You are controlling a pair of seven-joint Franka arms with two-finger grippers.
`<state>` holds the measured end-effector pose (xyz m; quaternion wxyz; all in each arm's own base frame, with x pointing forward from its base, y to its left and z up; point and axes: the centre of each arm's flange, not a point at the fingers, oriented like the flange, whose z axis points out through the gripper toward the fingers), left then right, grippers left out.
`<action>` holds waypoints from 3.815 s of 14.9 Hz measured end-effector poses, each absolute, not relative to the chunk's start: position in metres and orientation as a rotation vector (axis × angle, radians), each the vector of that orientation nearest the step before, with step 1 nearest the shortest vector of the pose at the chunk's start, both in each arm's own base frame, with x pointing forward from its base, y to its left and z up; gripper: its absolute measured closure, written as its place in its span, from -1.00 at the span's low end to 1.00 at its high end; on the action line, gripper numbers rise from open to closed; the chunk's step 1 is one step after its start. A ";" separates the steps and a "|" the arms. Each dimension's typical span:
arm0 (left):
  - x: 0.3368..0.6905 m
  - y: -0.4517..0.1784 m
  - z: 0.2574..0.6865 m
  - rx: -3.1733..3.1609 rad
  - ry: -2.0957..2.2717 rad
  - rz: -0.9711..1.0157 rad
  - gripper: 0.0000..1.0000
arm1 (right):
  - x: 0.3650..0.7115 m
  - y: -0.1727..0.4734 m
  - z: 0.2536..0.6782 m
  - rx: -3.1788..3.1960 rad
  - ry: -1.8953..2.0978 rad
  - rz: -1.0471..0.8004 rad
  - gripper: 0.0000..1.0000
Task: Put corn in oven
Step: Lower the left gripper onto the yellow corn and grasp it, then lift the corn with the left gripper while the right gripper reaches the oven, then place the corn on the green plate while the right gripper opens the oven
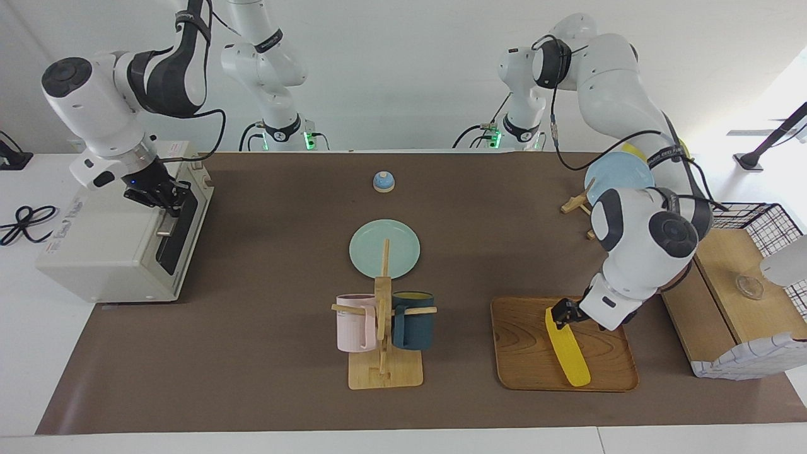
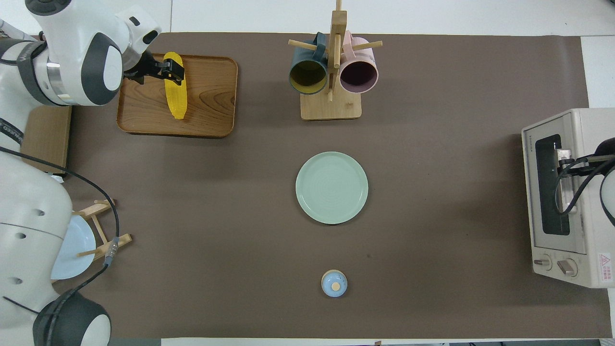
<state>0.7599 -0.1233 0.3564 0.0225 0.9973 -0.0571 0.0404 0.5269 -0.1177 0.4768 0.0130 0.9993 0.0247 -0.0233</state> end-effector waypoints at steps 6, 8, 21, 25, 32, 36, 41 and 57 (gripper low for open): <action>0.773 -0.125 0.325 3.046 -0.137 0.194 -1.00 | 0.527 -0.121 0.476 3.054 0.138 -0.096 0.98; 0.774 -0.125 0.323 3.045 -0.138 0.193 -1.00 | 0.526 -0.121 0.476 3.054 0.145 -0.098 0.98; 0.773 -0.132 0.321 3.045 -0.138 0.191 -0.13 | 0.525 -0.073 0.457 3.101 0.181 -0.062 0.98; 0.765 -0.137 0.374 3.036 -0.121 0.195 -0.13 | 0.529 -0.033 0.426 3.108 0.195 -0.070 0.98; 0.631 -0.216 0.492 3.038 -0.058 0.012 -0.13 | 0.526 -0.009 0.378 3.146 0.166 0.004 0.98; 0.521 -0.310 0.470 3.043 -0.091 -0.031 -0.13 | 0.525 -0.003 0.362 3.149 0.161 0.020 0.98; 0.442 -0.399 0.426 2.995 -0.105 0.065 -0.13 | 0.524 0.003 0.336 3.149 0.170 0.029 0.98; 0.474 -0.487 0.325 2.953 -0.010 0.162 -0.13 | 0.545 0.017 0.333 3.140 0.220 -0.003 0.67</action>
